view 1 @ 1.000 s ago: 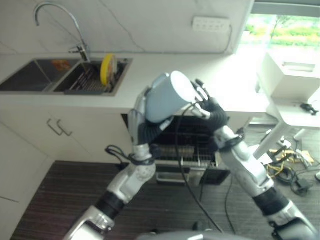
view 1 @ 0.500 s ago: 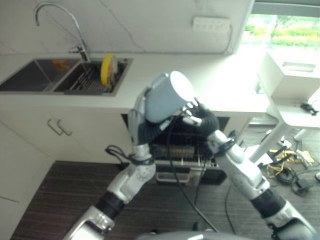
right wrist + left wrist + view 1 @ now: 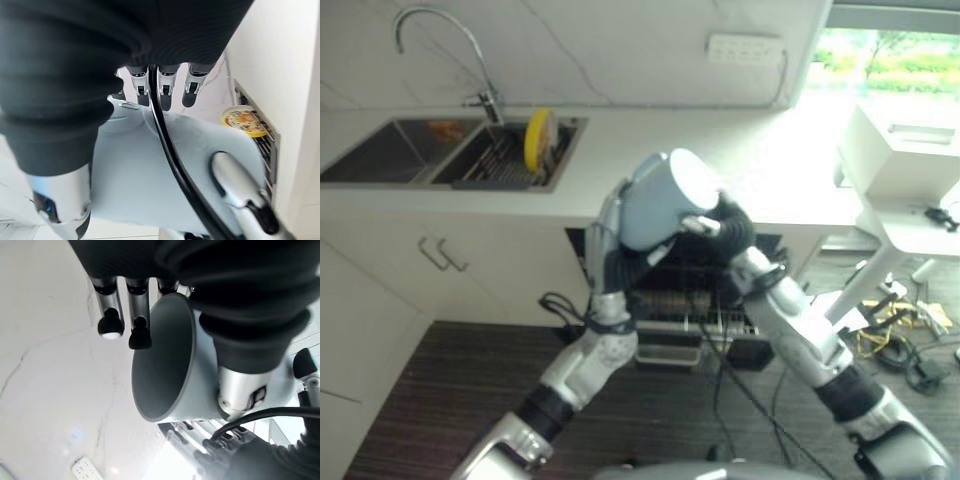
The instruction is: Place the dishes in the dishwasher.
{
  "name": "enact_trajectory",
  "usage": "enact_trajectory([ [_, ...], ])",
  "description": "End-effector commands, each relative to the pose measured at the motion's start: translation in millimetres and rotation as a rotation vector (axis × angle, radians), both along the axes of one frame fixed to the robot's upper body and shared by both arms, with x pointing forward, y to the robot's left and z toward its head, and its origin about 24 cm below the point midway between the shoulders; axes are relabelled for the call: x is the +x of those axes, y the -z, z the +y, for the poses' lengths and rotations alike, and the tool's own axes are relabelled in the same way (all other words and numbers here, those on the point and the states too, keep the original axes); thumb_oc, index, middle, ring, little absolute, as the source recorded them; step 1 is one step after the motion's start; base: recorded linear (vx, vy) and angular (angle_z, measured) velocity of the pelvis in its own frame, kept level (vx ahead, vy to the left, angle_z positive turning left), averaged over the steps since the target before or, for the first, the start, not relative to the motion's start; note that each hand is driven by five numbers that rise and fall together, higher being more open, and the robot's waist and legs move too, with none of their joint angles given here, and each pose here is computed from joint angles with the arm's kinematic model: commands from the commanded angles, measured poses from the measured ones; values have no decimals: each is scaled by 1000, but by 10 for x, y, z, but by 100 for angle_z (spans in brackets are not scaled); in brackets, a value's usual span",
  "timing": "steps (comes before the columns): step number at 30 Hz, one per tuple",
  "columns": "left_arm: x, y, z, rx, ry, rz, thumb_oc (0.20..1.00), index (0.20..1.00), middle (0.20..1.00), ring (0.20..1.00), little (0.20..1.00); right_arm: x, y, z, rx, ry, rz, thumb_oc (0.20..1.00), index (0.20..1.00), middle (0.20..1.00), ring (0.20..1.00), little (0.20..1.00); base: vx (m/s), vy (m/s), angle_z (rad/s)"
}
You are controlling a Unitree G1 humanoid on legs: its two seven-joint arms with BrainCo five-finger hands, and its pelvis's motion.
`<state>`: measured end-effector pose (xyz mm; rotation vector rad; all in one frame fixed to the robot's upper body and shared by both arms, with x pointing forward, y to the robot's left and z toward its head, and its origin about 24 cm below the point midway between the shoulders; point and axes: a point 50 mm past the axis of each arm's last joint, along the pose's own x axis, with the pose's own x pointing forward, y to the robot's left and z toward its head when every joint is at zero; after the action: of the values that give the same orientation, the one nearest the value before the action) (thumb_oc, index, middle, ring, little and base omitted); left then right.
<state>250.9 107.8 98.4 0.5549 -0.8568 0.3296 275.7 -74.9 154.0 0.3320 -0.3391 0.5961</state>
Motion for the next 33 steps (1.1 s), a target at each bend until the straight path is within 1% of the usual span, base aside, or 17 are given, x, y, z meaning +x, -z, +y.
enact_trajectory([
  [1,94,-138,-158,34,83,-84,200,200,200,200,200,2,-452,136,136,-35,-167,1000,1000,1000,1000,1000,0,0,0],
  [11,63,-98,-243,96,110,-105,200,200,200,200,200,23,-499,245,159,-72,-151,1000,1000,1000,1000,1000,0,0,0],
  [17,55,-78,-252,113,118,-99,200,200,200,200,200,51,-440,286,159,-94,-99,1000,1000,1000,1000,1000,-1,-1,10],
  [33,40,-64,-295,137,135,-108,200,200,200,200,200,34,-312,429,90,-161,-61,1000,1000,1000,1000,1000,0,0,0],
])
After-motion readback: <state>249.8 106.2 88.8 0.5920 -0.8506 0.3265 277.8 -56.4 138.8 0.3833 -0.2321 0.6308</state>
